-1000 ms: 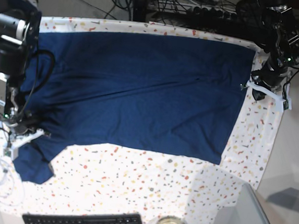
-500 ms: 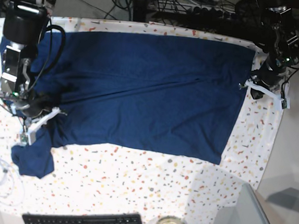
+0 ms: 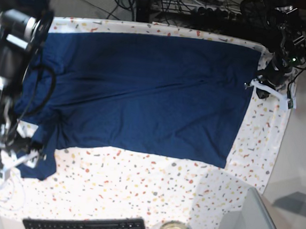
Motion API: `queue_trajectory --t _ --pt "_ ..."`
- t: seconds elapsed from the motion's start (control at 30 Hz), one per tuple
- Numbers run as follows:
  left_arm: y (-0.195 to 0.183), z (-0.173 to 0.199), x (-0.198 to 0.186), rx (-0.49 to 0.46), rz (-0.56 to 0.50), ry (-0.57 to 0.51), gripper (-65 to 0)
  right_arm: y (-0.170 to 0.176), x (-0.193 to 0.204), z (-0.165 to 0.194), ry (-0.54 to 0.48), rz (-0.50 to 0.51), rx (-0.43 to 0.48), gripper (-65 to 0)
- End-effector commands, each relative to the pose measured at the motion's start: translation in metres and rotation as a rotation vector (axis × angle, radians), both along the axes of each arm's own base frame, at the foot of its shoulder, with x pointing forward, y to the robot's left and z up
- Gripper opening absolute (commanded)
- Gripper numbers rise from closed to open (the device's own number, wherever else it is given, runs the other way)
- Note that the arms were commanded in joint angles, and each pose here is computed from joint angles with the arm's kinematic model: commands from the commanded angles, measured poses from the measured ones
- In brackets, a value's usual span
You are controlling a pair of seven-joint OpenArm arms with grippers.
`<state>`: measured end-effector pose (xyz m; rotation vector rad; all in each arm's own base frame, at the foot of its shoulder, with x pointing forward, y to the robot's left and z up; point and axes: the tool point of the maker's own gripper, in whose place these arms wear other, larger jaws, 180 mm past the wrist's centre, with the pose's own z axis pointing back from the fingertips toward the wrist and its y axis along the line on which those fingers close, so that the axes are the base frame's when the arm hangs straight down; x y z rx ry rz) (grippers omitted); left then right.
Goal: Layout the t-shirt on the table in an organized manner, then fold the t-shirt properly
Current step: 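Slide the right gripper along the shirt side toward the sleeve, then pull the sleeve fabric outward with the right gripper to straighten it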
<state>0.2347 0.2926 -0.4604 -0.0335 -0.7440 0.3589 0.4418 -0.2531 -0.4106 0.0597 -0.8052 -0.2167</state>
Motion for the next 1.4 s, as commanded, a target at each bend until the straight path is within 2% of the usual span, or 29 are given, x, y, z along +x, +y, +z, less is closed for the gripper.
queue_trajectory --t 0.0,0.1,0.2,0.43,0.47,0.5,0.53,0.67,0.7,0.83,0.97,1.1,1.2,1.37 --pt "0.004 0.012 0.009 0.015 -0.005 -0.045 -65.0 -0.013 0.017 0.005 -0.014 -0.029 0.000 -21.2" --pt "0.004 0.012 0.008 0.014 -0.003 -0.044 -65.0 -0.020 0.028 -0.021 0.002 -0.083 0.044 -21.2" --pt "0.006 0.010 0.003 0.016 0.000 -0.034 -65.0 -0.029 0.022 -0.036 -0.029 -0.146 0.026 -21.2" --pt "0.007 0.009 0.000 0.019 0.001 -0.031 -65.0 -0.028 0.009 -0.051 -0.012 -0.138 -0.002 -22.1" --pt "0.007 0.010 0.000 0.020 0.000 -0.031 -65.0 -0.027 0.007 -0.052 -0.013 -0.137 -0.004 -24.0" --pt "0.007 0.009 -0.001 0.020 0.000 -0.029 -65.0 -0.024 0.008 -0.052 -0.020 -0.132 -0.004 -27.5" --pt "0.007 0.009 -0.001 0.020 0.000 -0.029 -65.0 -0.023 0.008 -0.052 -0.028 -0.128 -0.007 -33.8" --pt "0.007 0.007 -0.002 0.016 0.002 -0.023 -65.0 -0.020 0.011 -0.048 -0.053 -0.122 -0.014 -63.0" --pt "0.007 0.006 -0.003 0.016 0.002 -0.021 -65.0 -0.020 0.011 -0.048 -0.053 -0.122 -0.014 -65.0" --pt "0.008 0.007 -0.003 0.018 0.002 -0.021 -65.0 -0.020 0.014 -0.045 -0.060 -0.122 -0.014 -64.4" --pt "0.008 0.008 -0.002 0.019 0.001 -0.024 -65.0 -0.028 0.030 -0.020 -0.131 -0.113 -0.048 -64.4" --pt "0.009 0.009 -0.001 0.026 -0.002 -0.025 -65.0 -0.035 0.043 0.004 -0.141 -0.099 -0.067 -64.4" --pt "0.009 0.010 0.002 0.027 -0.002 -0.031 -65.0 -0.036 0.055 0.031 -0.185 -0.046 -0.073 -64.4" --pt "0.009 0.012 0.003 0.026 -0.002 -0.036 -65.0 -0.028 0.066 0.052 -0.212 0.019 -0.067 -64.4"
